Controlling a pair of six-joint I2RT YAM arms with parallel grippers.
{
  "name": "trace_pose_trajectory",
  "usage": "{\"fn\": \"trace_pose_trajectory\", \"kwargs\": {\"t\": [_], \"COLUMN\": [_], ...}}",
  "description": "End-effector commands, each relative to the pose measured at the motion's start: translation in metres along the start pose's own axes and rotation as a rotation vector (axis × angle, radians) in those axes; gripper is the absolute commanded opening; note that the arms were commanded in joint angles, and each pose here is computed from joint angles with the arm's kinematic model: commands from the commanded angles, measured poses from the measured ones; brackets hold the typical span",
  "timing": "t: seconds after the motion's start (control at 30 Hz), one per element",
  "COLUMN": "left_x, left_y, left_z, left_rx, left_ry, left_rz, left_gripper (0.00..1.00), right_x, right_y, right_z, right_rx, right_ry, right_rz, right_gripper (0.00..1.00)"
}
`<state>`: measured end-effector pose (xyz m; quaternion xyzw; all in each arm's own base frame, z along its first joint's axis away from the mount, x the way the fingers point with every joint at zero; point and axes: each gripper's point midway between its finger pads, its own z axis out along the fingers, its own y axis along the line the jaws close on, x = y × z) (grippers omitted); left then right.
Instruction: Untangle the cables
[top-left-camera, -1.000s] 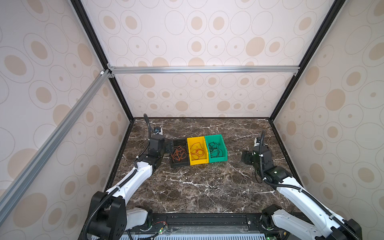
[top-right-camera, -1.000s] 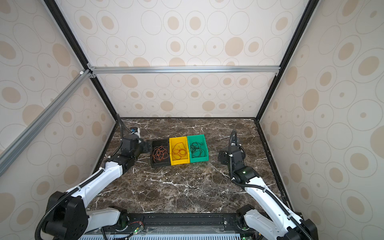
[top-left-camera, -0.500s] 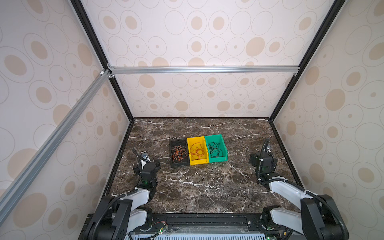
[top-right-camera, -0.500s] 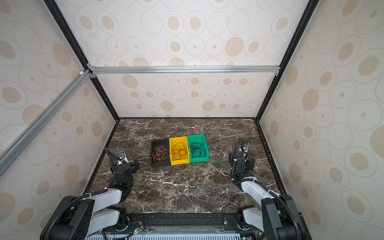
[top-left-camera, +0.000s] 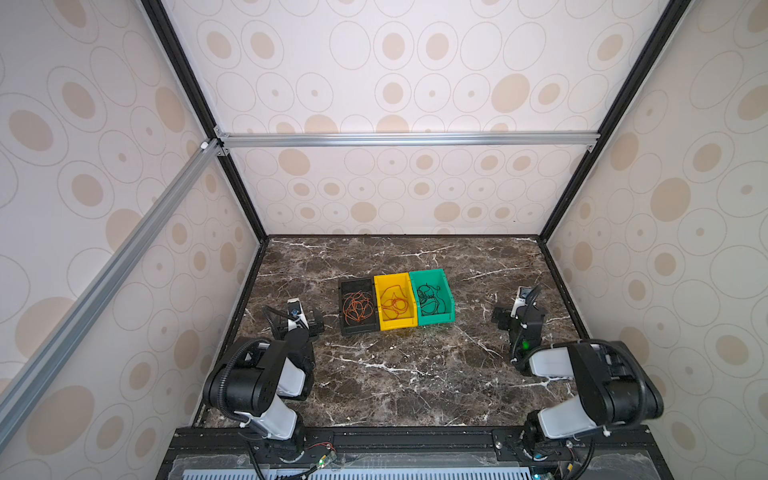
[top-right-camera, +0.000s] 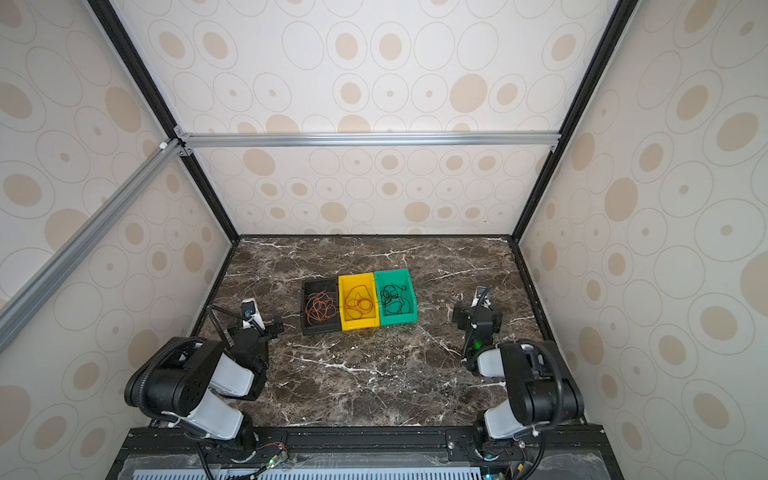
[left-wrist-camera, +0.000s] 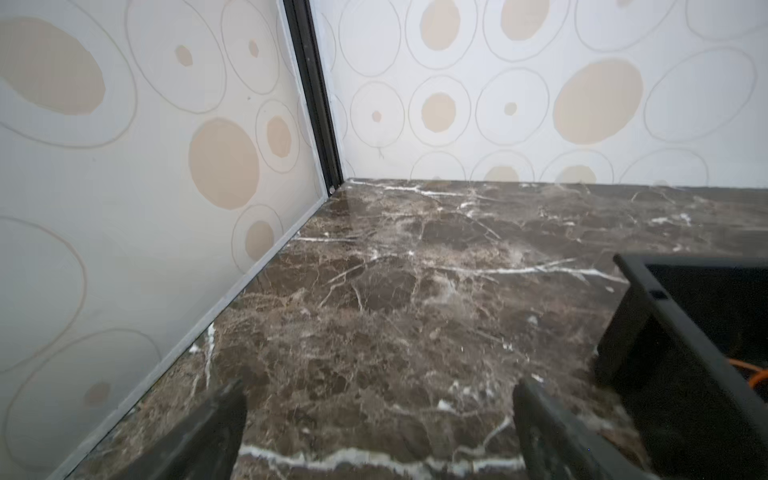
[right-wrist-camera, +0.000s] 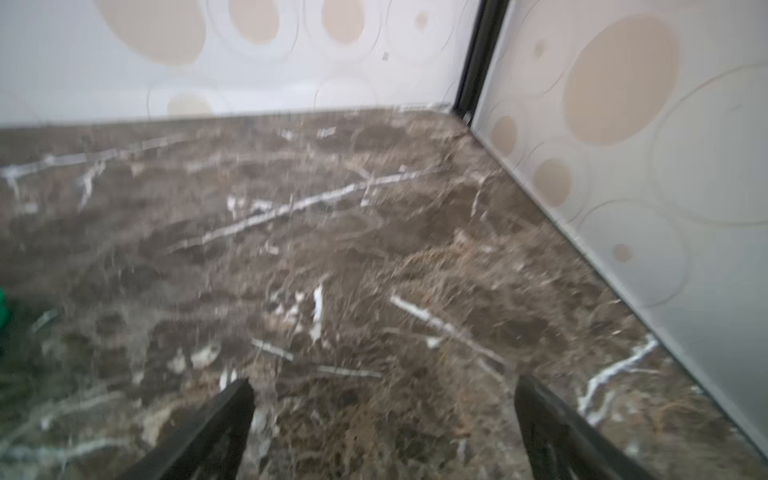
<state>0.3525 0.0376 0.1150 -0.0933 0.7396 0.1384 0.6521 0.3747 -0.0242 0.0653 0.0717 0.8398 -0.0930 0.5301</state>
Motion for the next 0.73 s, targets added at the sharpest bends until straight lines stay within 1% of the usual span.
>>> {"fn": "trace_pose_trajectory", "kwargs": {"t": [0.0,0.03,0.07,0.1,0.13,0.17,0.23,0.3,0.4,0.47,0.7], "left_x": [-0.0184,-0.0193,-0.0177,-0.0185,-0.0201,-0.0197,-0.0204,-0.0199,-0.02,-0.0193,-0.0194], "left_y": [0.0001,-0.0008,-0.0007,-0.0004,0.0002,-0.0007,-0.0005,-0.0011,-0.0056,-0.0084,-0.0078], "left_z": [0.0148,0.0142,0.0145,0.0136,0.0124,0.0121,0.0121,0.012,0.0129,0.014,0.0135], "left_rx": [0.029,0.03,0.03,0.03,0.03,0.034,0.033,0.035,0.055,0.069,0.071], "left_ry": [-0.04,-0.047,-0.034,-0.041,-0.053,-0.047,-0.054,-0.051,-0.049,-0.043,-0.045], "left_rz": [-0.033,-0.033,-0.035,-0.032,-0.033,-0.036,-0.034,-0.033,-0.019,-0.015,-0.014], "left_gripper": [0.99,0.98,0.99,0.99,0.99,0.99,0.99,0.99,0.99,0.99,0.99], "right_x": [-0.0319,-0.0309,-0.026,-0.0279,-0.031,-0.0332,-0.0265,-0.0301,-0.028,-0.0289,-0.0283], "right_y": [0.0122,0.0129,0.0127,0.0126,0.0126,0.0132,0.0132,0.0126,0.0134,0.0124,0.0124], "right_z": [0.0058,0.0067,0.0057,0.0046,0.005,0.0051,0.0043,0.0047,0.0043,0.0048,0.0046], "right_rx": [-0.059,-0.056,-0.057,-0.061,-0.059,-0.059,-0.062,-0.058,-0.062,-0.057,-0.058], "right_ry": [-0.091,-0.098,-0.037,-0.042,-0.085,-0.101,-0.035,-0.079,-0.045,-0.062,-0.052], "right_rz": [-0.009,-0.017,-0.02,-0.007,-0.013,-0.014,-0.016,-0.016,-0.017,-0.018,-0.017], "right_gripper": [1.0,1.0,1.0,1.0,1.0,1.0,1.0,1.0,1.0,1.0,1.0]}}
